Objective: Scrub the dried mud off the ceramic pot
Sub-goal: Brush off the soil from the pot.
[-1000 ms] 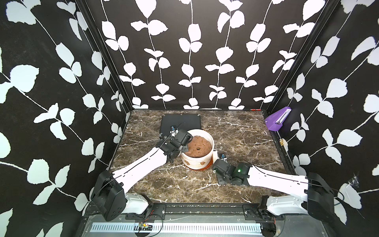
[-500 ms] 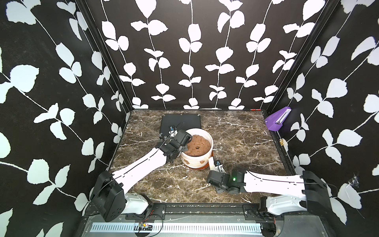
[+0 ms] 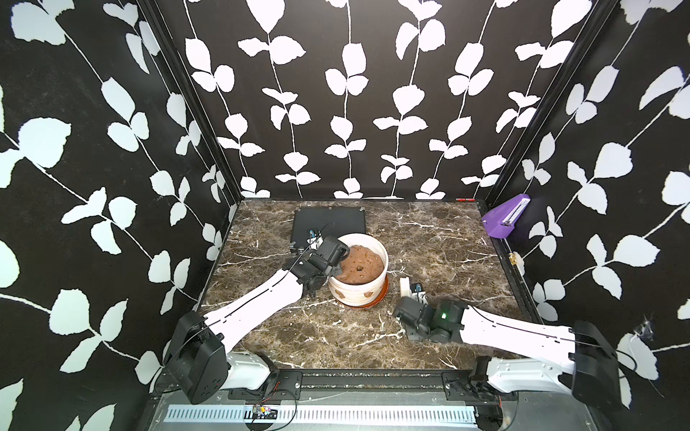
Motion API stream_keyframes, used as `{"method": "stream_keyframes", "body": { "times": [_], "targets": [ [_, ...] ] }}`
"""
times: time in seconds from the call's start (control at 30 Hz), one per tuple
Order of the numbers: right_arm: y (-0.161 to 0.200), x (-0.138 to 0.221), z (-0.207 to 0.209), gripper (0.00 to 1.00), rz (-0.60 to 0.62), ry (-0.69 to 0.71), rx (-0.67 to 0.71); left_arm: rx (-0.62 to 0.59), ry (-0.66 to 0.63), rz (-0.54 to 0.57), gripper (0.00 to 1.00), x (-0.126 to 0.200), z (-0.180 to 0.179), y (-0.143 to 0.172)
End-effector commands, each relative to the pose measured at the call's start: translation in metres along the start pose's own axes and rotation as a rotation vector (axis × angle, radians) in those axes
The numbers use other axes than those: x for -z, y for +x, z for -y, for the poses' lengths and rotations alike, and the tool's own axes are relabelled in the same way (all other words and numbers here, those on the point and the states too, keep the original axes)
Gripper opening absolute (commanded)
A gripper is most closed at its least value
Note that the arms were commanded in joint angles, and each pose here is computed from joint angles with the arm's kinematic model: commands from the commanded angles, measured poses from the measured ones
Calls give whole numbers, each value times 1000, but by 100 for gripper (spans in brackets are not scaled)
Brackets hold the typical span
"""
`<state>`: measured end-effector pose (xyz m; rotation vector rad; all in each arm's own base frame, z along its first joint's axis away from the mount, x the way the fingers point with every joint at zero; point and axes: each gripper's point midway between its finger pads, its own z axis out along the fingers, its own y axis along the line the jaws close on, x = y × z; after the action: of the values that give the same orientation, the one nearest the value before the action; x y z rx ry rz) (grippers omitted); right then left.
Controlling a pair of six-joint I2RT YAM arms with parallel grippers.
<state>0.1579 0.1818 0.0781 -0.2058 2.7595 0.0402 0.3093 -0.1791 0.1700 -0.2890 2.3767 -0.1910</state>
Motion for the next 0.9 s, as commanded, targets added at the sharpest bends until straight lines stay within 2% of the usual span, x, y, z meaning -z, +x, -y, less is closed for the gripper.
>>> {"method": "stream_keyframes", "body": {
  "times": [0.0, 0.2, 0.5, 0.73, 0.87],
  "targets": [
    [-27, 3, -36, 0, 45, -106, 62, 8, -68, -79, 0, -19, -20, 27],
    [-28, -4, -58, 0, 43, -190, 96, 5, -77, -73, 0, -19, -23, 27],
    [-14, 16, -61, 0, 92, -283, 121, 6, -88, -80, 0, -23, -27, 33],
    [12, 19, -77, 0, 41, -318, 210, 8, -92, -75, 0, -22, -28, 32],
    [29, 31, -94, 0, 21, -344, 305, 2, -96, -70, 0, -20, -29, 30]
  ]
}}
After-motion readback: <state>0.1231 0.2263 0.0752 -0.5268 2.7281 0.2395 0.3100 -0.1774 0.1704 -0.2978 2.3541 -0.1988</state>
